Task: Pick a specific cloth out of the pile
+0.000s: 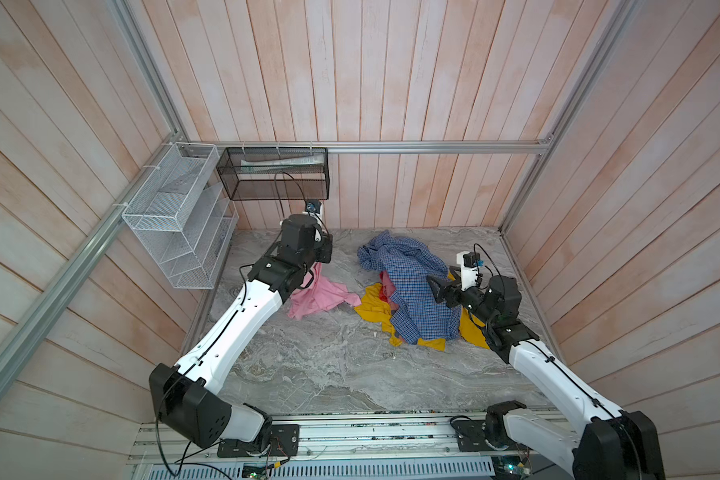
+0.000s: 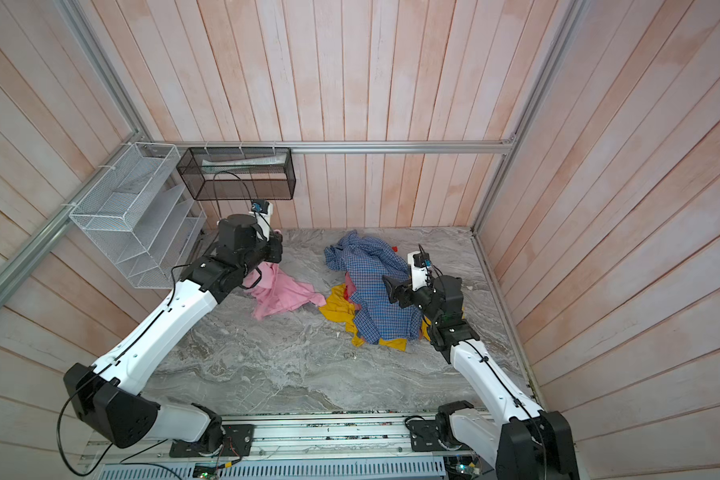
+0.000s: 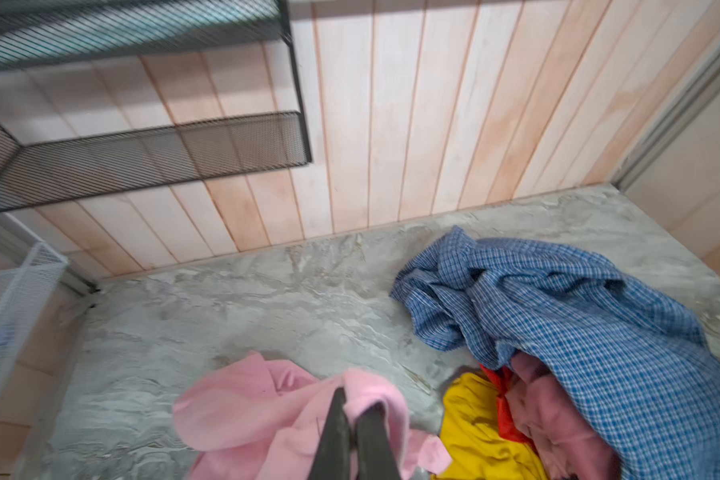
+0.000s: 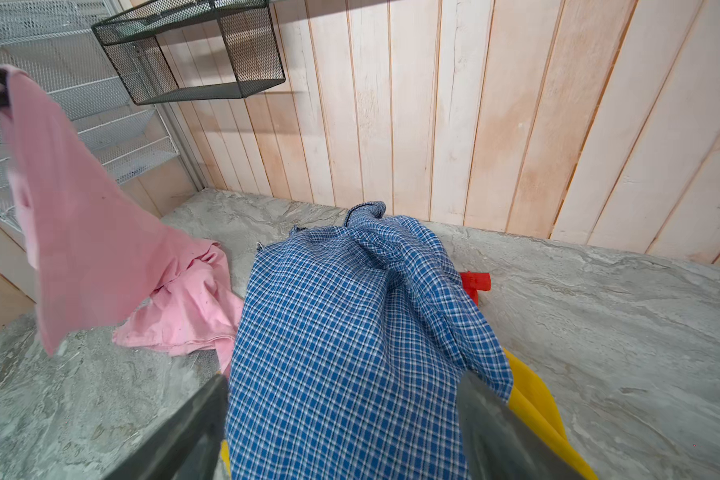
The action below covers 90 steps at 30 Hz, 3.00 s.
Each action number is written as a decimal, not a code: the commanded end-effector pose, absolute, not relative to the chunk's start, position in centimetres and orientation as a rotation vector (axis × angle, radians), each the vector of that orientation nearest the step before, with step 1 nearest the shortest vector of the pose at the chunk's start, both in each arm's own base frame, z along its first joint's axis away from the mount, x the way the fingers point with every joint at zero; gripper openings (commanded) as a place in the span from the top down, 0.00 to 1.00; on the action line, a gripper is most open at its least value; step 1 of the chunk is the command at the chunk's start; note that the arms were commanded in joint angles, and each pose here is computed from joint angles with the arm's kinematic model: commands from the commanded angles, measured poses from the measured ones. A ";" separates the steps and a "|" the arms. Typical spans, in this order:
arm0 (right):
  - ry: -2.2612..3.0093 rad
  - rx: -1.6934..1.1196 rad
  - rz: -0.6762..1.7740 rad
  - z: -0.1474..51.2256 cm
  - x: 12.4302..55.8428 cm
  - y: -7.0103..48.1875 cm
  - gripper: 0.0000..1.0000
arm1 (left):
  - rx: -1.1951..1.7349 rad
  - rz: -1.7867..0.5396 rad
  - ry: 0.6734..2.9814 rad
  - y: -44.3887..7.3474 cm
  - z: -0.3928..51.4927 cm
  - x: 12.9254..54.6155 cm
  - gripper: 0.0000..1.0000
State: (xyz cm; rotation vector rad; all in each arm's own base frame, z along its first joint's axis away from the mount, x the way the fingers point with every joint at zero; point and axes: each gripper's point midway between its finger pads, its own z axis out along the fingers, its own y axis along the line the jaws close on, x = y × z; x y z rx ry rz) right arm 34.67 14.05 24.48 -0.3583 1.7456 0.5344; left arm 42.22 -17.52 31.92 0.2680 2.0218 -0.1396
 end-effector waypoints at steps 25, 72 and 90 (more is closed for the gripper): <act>1.775 -0.324 0.449 23.6 34.0 12.7 0.13 | 0.569 -0.044 2.691 -22.1 5.9 38.1 0.55; 1.813 -0.343 0.361 23.5 34.4 11.9 0.12 | 0.390 -0.135 2.657 -23.5 6.5 43.7 0.25; 1.832 -0.332 0.335 23.0 34.3 11.4 0.12 | 0.342 0.115 2.815 -20.5 -0.1 42.5 0.30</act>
